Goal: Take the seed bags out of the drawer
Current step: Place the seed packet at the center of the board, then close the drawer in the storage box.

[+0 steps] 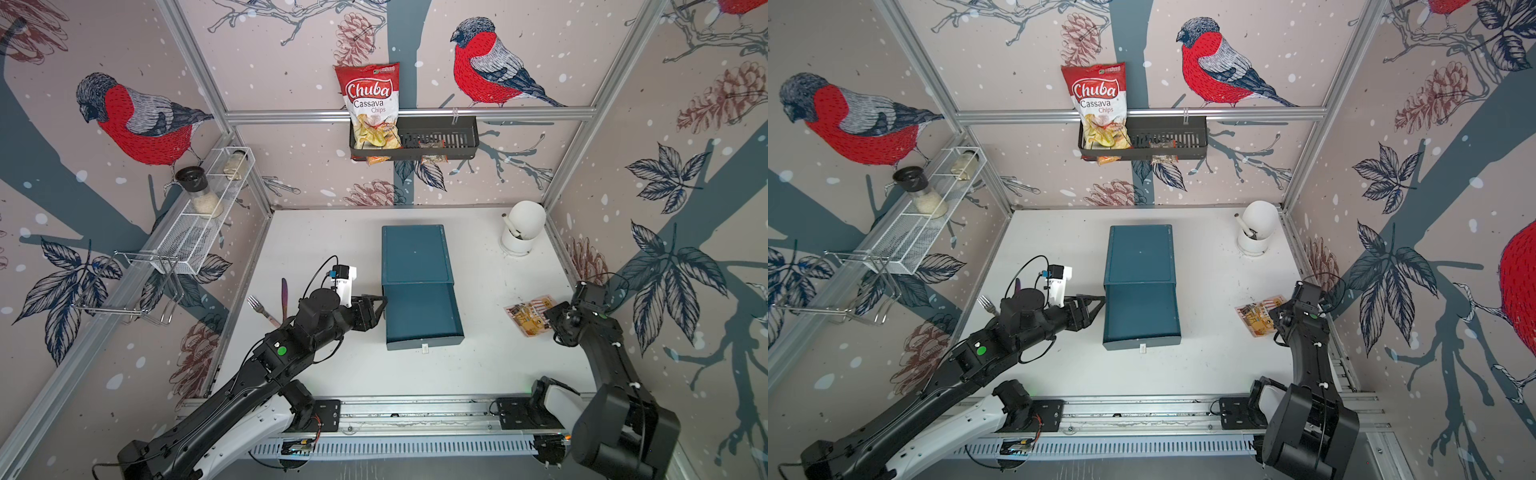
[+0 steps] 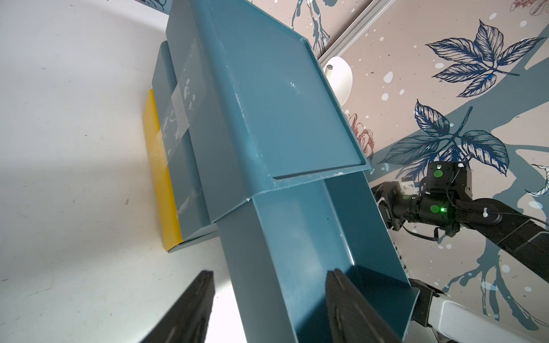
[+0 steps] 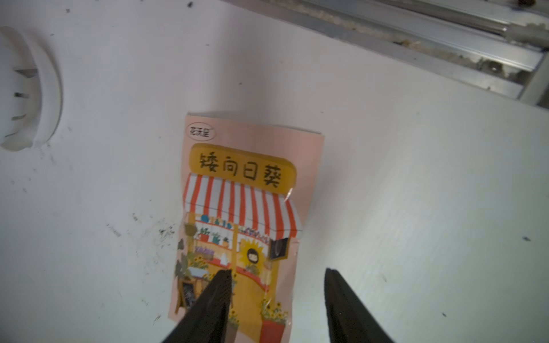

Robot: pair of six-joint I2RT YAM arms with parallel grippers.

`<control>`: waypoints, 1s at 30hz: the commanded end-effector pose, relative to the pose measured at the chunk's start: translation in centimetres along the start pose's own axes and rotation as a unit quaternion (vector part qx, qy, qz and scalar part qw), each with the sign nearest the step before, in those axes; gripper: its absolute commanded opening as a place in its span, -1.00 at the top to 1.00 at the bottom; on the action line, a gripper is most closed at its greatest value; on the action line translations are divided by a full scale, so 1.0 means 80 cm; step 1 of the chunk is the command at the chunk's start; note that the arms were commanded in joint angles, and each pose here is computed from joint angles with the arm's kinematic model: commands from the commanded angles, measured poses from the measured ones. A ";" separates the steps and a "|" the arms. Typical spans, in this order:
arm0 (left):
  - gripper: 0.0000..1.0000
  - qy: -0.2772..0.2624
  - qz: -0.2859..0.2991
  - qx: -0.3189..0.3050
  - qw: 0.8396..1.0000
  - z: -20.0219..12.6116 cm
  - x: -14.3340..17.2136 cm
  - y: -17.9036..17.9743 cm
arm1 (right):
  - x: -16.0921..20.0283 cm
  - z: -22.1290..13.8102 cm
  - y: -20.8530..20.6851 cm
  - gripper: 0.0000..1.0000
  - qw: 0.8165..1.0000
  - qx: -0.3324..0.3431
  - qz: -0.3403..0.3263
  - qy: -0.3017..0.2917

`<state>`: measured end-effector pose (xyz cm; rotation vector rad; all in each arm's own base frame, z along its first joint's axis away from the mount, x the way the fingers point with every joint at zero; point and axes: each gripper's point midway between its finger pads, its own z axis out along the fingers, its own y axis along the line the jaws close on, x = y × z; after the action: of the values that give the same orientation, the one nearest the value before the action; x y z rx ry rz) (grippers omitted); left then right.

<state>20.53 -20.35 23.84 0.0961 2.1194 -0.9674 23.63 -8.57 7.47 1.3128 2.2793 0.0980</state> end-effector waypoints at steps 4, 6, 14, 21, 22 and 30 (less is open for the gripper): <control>-0.32 -0.021 0.011 0.013 1.000 -0.004 -0.018 -0.013 | -0.003 -0.068 0.075 -0.18 0.995 -0.042 -0.074 -0.050; -0.35 -0.026 0.013 0.010 1.000 -0.005 -0.024 -0.015 | 0.015 -0.106 0.116 -0.16 0.987 -0.088 -0.122 -0.060; -0.50 -0.046 0.018 -0.017 0.999 0.002 -0.058 -0.013 | 0.168 -0.276 0.226 -0.14 0.897 -0.320 -0.304 -0.036; -0.48 -0.034 0.014 -0.020 0.999 0.027 -0.080 -0.016 | 0.349 -0.395 0.213 -0.27 0.782 -0.402 -0.474 -0.045; -0.47 -0.032 0.017 -0.020 0.999 0.031 -0.081 -0.017 | 0.370 -0.404 0.209 -0.34 0.769 -0.398 -0.499 -0.046; -0.38 -0.009 0.016 -0.049 0.999 0.059 -0.078 0.004 | 0.447 -0.404 0.169 -0.59 0.734 -0.334 -0.586 -0.077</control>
<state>27.27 -21.49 25.45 0.0558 2.1688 -0.8327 4.06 36.05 26.75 -0.5673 2.1729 0.4404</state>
